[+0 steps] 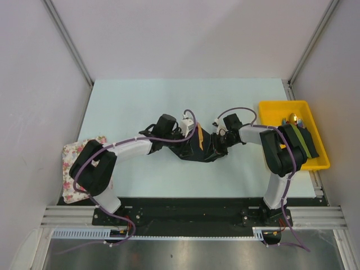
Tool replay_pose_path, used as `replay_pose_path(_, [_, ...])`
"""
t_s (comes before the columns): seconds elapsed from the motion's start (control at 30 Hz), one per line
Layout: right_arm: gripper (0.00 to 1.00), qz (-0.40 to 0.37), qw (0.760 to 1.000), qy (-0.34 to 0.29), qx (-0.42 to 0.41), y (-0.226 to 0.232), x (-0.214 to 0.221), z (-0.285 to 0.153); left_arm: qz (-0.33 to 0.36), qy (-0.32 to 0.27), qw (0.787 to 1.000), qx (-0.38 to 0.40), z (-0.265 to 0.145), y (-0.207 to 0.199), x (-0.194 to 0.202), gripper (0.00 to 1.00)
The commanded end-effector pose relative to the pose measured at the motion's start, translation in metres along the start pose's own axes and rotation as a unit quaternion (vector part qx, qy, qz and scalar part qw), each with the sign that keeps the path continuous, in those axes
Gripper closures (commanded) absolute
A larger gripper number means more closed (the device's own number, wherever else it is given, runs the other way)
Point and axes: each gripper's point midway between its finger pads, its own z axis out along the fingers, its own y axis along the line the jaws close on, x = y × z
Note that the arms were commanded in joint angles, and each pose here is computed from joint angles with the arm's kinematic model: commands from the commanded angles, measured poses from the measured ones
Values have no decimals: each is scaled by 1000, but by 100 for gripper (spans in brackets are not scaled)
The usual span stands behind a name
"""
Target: Place the utensils on the paper napkin and roll it up
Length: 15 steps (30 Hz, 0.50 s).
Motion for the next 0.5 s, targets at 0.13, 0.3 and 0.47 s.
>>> replay_pose_path(0.13, [83, -28, 999, -15, 39, -9, -11, 4, -154, -2, 982, 110, 18, -23, -9, 79])
replay_pose_path(0.3, [89, -29, 999, -16, 42, -9, -12, 3, -193, 10, 976, 102, 32, -11, -3, 82])
replay_pose_path(0.47, [91, -31, 998, -15, 44, -8, -12, 4, -233, 10, 968, 87, 38, 7, 2, 87])
